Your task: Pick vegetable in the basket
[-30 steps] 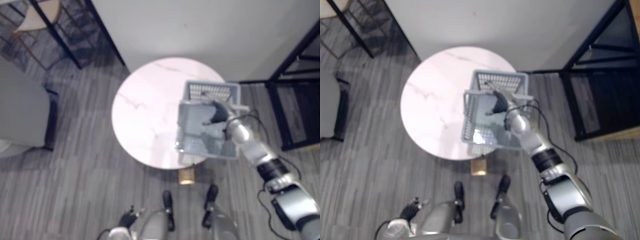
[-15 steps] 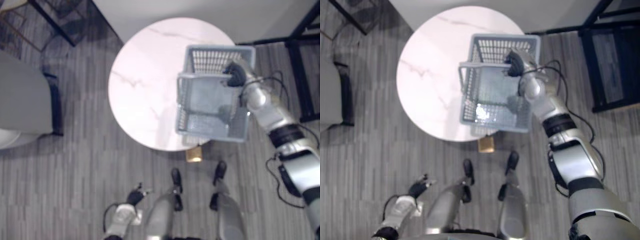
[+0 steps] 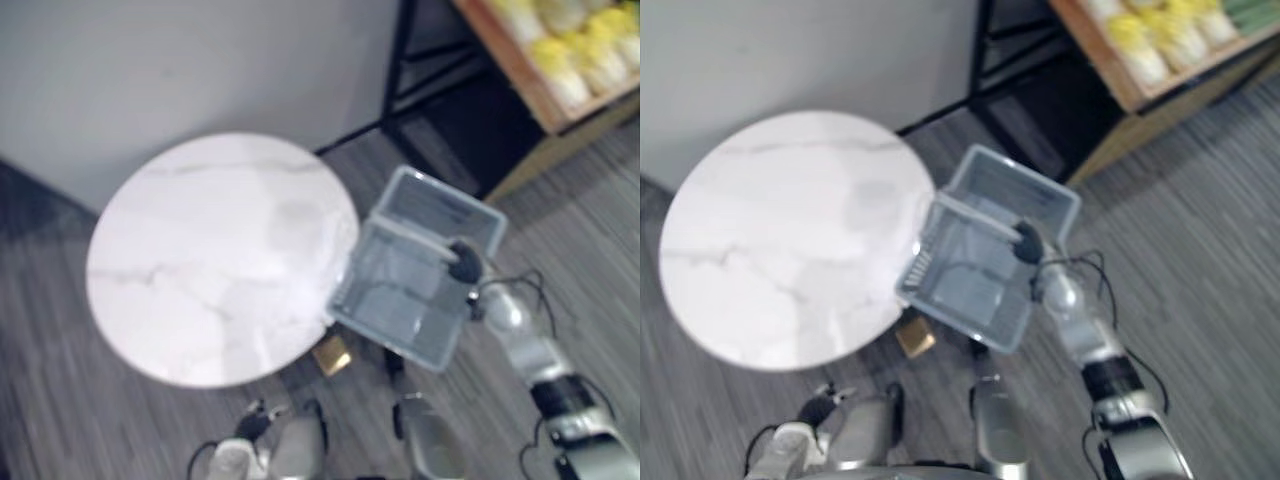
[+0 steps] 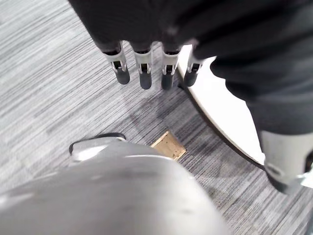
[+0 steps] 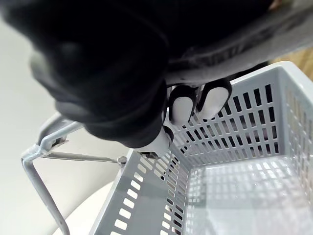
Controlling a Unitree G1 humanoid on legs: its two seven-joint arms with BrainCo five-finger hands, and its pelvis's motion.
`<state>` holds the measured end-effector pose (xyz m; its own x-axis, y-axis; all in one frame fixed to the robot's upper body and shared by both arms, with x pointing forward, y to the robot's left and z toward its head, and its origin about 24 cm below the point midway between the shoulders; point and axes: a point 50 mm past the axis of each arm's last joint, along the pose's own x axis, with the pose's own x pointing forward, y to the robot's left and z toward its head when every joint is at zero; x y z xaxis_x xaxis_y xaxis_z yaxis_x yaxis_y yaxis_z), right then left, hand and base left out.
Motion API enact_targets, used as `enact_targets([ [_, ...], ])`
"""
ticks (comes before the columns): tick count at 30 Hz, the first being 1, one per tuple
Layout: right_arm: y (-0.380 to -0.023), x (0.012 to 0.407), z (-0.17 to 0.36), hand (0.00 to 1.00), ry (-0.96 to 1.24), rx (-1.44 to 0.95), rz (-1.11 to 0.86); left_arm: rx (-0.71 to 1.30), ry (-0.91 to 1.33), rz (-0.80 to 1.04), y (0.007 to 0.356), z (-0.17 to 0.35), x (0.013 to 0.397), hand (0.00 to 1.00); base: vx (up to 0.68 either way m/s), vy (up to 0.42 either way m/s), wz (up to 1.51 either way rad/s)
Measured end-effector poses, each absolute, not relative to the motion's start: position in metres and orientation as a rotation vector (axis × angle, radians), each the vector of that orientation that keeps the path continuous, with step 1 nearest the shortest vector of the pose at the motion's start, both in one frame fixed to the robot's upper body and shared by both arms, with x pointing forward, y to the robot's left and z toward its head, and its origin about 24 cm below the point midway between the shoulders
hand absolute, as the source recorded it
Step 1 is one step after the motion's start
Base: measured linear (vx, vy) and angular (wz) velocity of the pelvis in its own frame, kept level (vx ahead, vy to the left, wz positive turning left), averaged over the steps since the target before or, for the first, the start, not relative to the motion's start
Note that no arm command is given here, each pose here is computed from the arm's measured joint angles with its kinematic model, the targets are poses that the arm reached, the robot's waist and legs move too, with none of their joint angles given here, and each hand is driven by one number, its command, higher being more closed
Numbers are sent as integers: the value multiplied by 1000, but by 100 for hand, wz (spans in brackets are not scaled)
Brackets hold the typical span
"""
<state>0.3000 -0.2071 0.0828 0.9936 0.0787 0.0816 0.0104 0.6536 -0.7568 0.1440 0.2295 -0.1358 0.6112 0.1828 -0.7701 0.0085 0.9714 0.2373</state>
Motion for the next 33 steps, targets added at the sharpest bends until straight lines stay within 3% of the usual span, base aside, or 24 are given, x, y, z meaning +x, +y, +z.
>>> enact_targets([
  [4,-213,284,73,100,-82,-793,-2,231,853,154,242,-125,163,0,-32,85,-151],
  [8,-180,274,40,100,-11,-717,120,209,933,264,266,-131,126,0,-80,51,-236],
  [13,-186,265,16,100,86,-707,122,169,957,279,257,-138,115,0,-62,-71,-176],
  [17,-195,223,-27,100,283,-673,121,86,973,310,238,-145,106,0,80,-173,-111],
  [24,-255,193,-58,100,537,-659,-138,64,905,256,219,-141,124,0,98,-19,-45],
  [33,-248,171,-91,100,691,-485,-230,71,974,261,222,-147,97,0,243,174,-25],
])
